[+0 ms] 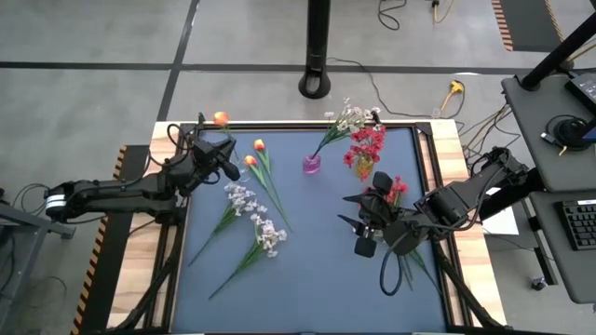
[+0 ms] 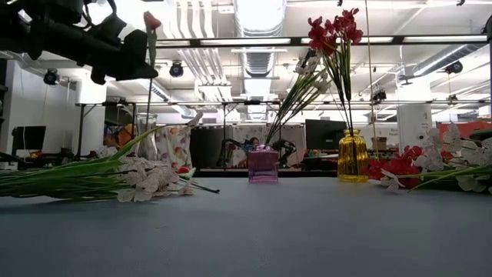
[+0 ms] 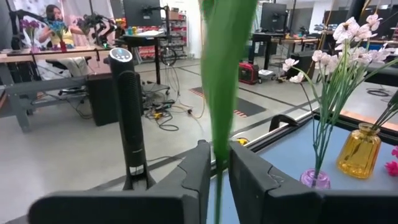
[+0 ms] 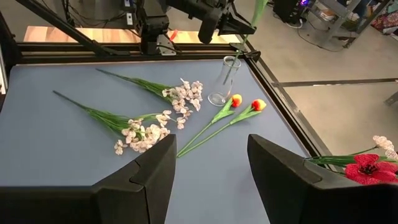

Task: Sort flowers into vase by color
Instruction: Put the orange tulip into the transparent vase, then put the white flowers into the pink vase

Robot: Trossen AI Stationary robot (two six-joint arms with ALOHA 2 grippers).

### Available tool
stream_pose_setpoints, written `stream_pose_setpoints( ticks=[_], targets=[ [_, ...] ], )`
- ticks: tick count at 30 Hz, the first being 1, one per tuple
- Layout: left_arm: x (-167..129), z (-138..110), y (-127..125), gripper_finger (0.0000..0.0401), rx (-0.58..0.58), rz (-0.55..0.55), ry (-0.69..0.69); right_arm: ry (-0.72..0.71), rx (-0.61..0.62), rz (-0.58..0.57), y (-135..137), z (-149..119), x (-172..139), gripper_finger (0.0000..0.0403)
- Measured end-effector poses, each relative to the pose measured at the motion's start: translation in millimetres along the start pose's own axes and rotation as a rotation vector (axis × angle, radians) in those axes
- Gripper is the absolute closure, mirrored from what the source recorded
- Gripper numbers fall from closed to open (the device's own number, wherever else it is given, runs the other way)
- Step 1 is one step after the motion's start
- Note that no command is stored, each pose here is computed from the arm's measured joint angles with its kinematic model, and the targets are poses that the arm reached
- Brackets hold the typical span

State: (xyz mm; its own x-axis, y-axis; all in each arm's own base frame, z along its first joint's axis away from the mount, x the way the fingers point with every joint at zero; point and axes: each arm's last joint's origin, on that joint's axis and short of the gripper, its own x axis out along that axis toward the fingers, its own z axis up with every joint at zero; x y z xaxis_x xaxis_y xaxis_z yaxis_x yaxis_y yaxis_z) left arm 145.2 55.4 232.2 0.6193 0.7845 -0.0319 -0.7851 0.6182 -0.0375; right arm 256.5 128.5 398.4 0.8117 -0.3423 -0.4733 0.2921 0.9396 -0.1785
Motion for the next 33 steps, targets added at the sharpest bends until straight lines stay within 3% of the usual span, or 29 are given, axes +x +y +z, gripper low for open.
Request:
stream_pose_setpoints(
  ticks=[8, 17, 25, 33],
  targets=[
    [-0.2, -0.1, -0.2, 0.0318, -0.010, -0.008, 0.002, 0.000, 0.000, 0.000, 0.0, 0.0, 0.0, 0.0211],
    [-1.3, -1.1, -0.6, 0.0244, -0.004, -0.042, 0.016, 0.000, 0.000, 0.000, 0.0, 0.0, 0.0, 0.0211],
    [-5.0, -0.8, -2.1, 0.0177, 0.058, -0.052, 0.165, 0.000, 0.000, 0.000, 0.0, 0.0, 0.0, 0.0211],
    [-14.8, 16.1, -2.4, 0.0145, 0.072, -0.052, 0.339, 0.000, 0.000, 0.001, 0.0, 0.0, 0.0, 0.0211]
  ],
)
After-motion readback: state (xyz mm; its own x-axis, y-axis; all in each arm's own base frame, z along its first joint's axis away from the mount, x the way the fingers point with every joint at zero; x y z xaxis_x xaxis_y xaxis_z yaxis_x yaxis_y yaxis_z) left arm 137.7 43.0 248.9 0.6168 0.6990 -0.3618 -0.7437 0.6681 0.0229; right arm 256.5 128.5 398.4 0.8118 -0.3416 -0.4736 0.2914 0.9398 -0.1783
